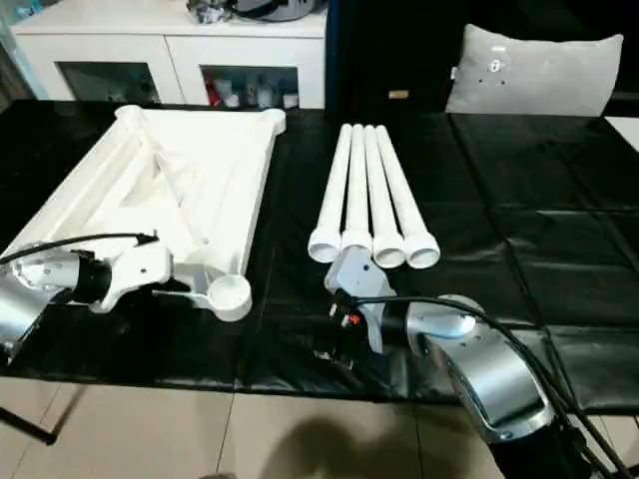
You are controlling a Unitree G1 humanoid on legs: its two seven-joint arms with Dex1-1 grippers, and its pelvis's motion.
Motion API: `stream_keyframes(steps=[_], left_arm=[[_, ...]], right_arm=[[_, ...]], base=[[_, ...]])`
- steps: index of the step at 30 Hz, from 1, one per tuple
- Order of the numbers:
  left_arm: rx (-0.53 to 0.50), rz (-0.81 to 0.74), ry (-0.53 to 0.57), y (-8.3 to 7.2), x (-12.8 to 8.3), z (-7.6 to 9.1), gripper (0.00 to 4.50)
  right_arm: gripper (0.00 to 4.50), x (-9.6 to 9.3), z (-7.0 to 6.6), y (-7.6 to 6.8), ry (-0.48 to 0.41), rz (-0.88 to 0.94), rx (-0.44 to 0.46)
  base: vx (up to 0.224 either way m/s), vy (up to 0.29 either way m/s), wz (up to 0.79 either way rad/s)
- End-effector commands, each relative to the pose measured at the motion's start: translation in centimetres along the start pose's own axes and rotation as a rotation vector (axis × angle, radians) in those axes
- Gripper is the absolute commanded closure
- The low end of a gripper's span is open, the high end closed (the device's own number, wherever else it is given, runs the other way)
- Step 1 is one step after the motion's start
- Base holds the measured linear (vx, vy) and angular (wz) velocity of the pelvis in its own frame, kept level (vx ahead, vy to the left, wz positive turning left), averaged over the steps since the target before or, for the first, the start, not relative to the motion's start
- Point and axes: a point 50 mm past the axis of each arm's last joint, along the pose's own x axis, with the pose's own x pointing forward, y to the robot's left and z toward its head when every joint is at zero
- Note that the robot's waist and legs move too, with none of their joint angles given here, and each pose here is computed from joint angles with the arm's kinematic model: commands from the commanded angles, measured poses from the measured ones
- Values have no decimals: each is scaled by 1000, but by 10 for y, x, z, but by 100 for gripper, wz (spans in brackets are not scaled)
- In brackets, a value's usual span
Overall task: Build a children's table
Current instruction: Move table base
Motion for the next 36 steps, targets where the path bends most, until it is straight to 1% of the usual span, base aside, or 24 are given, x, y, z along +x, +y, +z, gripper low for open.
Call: stream_keyframes(steps=[1, 6, 7, 8, 11, 12, 14, 15, 17, 20, 21, 22, 23, 24, 25, 26, 28, 29, 30, 31, 34, 35, 36], left_arm=[[-2, -14, 47, 0, 2, -7, 401], [-24, -42, 42, 0, 6, -9, 422], [-62, -49, -16, 0, 7, -4, 423], [-71, -52, -32, 0, 7, -2, 425], [-142, -91, -166, -3, 12, 17, 435], [-145, -99, -181, -5, 14, 19, 435], [-144, -109, -196, -8, 17, 22, 447], [-146, -112, -183, -12, 21, 22, 447], [-142, -110, -176, -15, 24, 23, 447], [-142, -100, -177, -16, 25, 24, 447], [-116, -73, -167, -17, 25, 25, 447], [-102, -41, -164, -15, 25, 26, 447], [-102, -41, -164, -15, 25, 26, 447], [-95, -17, -169, -14, 26, 27, 447], [-112, -11, -199, -14, 25, 29, 422], [-115, -11, -204, -14, 25, 30, 395], [-161, -35, -263, -16, 22, 33, 391], [-160, -38, -280, -17, 19, 35, 391], [-156, -39, -291, -17, 17, 36, 379], [-159, -40, -303, -18, 15, 36, 354], [-172, -37, -324, -20, 11, 37, 352], [-197, -18, -362, -21, 7, 38, 352], [-213, 2, -385, -21, 4, 39, 322]], right_arm=[[0, 0, 3, 3, -1, 26, -10], [0, 0, 3, 3, 1, 26, -15], [0, 0, 4, 2, -1, 18, -20], [0, 0, 4, 2, -2, 16, -21], [0, -1, 4, -2, -7, -11, -23], [0, -1, 4, -2, -5, -18, -25], [0, -1, 3, -3, -1, -26, -29], [0, -1, 3, -4, -6, -44, -28], [0, -1, 4, -4, -14, -60, -28], [0, -1, 4, -6, -21, -83, -20], [0, -1, 6, -12, -60, -140, 28], [0, -1, 9, -16, -100, -161, 54], [0, -1, 9, -16, -100, -161, 54], [0, -1, 12, -19, -137, -174, 74], [0, -2, 15, -20, -160, -190, 92], [0, -2, 15, -20, -162, -193, 95], [0, -2, 18, -21, -198, -214, 127], [0, -3, 19, -20, -219, -218, 144], [0, -3, 19, -20, -232, -221, 156], [0, -4, 20, -20, -244, -231, 170], [0, -6, 19, -20, -255, -250, 184], [0, -8, 19, -20, -268, -288, 185], [0, -10, 19, -20, -276, -319, 184]], base=[[0, 0, 0], [0, 0, 0], [0, 0, 0], [0, 0, 0], [0, 0, 0], [0, 0, 0], [0, 0, 0], [0, 0, 0], [0, 0, 0], [0, 0, 0], [0, 0, 0], [0, 0, 0], [0, 0, 0], [0, 0, 0], [0, 0, 0], [0, 0, 0], [0, 0, 0], [0, 0, 0], [0, 0, 0], [0, 0, 0], [0, 0, 0], [0, 0, 0], [0, 0, 0]])
